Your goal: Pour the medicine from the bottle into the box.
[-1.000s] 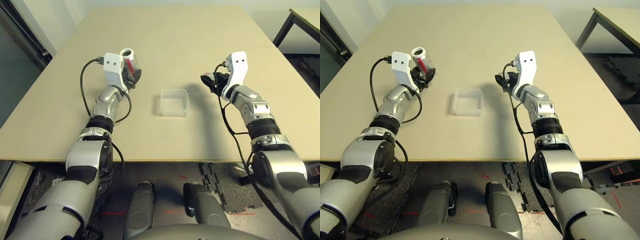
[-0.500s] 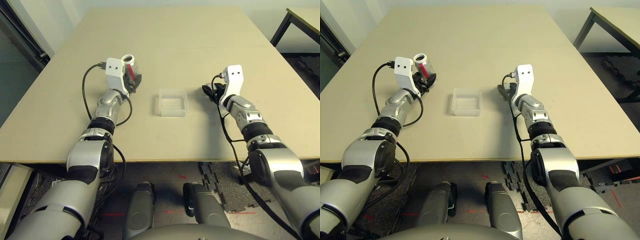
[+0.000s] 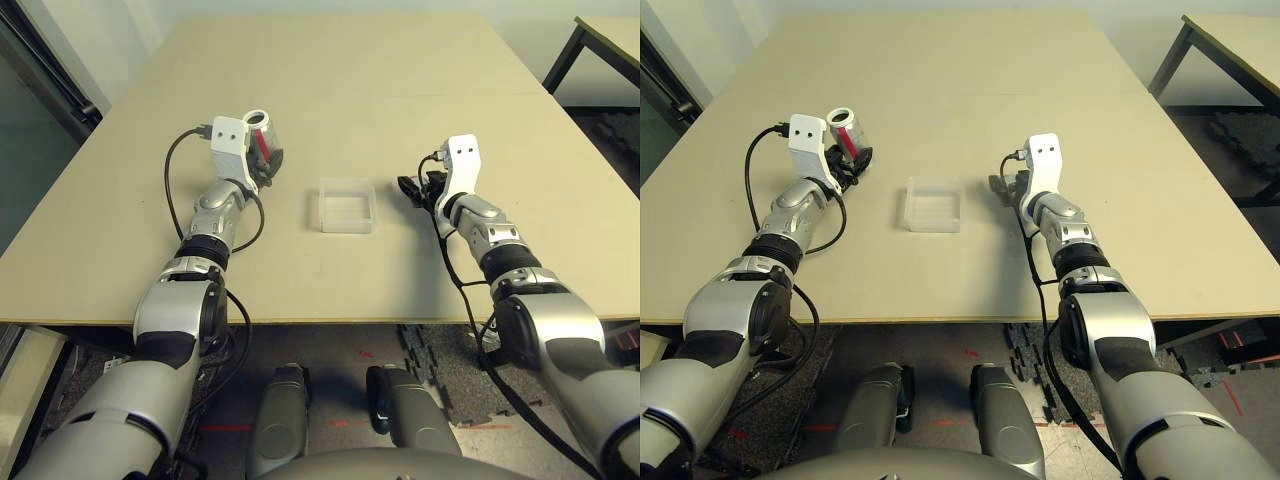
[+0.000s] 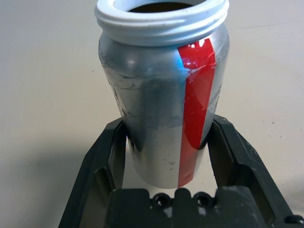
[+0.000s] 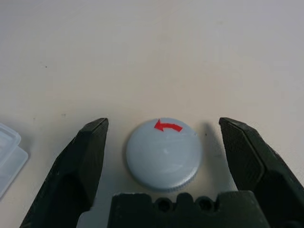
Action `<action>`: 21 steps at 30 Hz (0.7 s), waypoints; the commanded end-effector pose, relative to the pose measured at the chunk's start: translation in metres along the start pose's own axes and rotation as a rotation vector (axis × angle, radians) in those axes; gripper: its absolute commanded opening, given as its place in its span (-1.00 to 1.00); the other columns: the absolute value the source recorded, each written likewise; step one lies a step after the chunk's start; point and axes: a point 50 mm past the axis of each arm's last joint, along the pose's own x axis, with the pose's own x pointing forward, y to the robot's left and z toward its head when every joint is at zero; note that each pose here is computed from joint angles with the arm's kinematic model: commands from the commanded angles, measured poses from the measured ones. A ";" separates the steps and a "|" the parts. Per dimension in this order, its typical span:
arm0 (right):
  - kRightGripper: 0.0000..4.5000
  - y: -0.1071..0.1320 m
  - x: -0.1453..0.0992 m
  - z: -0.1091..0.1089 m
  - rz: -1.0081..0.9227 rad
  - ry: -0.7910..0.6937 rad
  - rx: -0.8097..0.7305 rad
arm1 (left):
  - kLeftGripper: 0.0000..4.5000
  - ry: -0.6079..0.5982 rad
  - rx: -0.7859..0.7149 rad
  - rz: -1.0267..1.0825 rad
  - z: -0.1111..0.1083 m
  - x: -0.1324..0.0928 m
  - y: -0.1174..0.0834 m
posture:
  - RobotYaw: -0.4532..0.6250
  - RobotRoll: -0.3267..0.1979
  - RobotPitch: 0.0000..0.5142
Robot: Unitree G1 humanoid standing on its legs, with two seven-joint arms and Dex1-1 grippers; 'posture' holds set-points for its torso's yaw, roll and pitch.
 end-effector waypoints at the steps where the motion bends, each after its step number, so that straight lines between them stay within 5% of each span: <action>1: 1.00 -0.009 -0.005 0.012 0.022 -0.027 -0.036 | 0.22 0.020 0.028 0.006 0.000 -0.002 0.006 | -0.01 0.25 -0.55; 7: 1.00 -0.020 -0.032 0.034 0.161 -0.001 -0.173 | 0.22 0.017 0.177 -0.016 0.025 0.002 0.016 | -0.02 0.25 -0.54; 14: 1.00 -0.005 -0.090 0.034 0.418 0.241 -0.283 | 0.22 -0.014 0.386 0.005 0.076 0.007 0.027 | -0.06 0.25 -0.54; 21: 1.00 0.034 -0.105 0.022 0.563 0.340 -0.274 | 0.22 -0.088 1.000 -0.053 0.141 0.019 -0.001 | -0.09 0.25 -0.56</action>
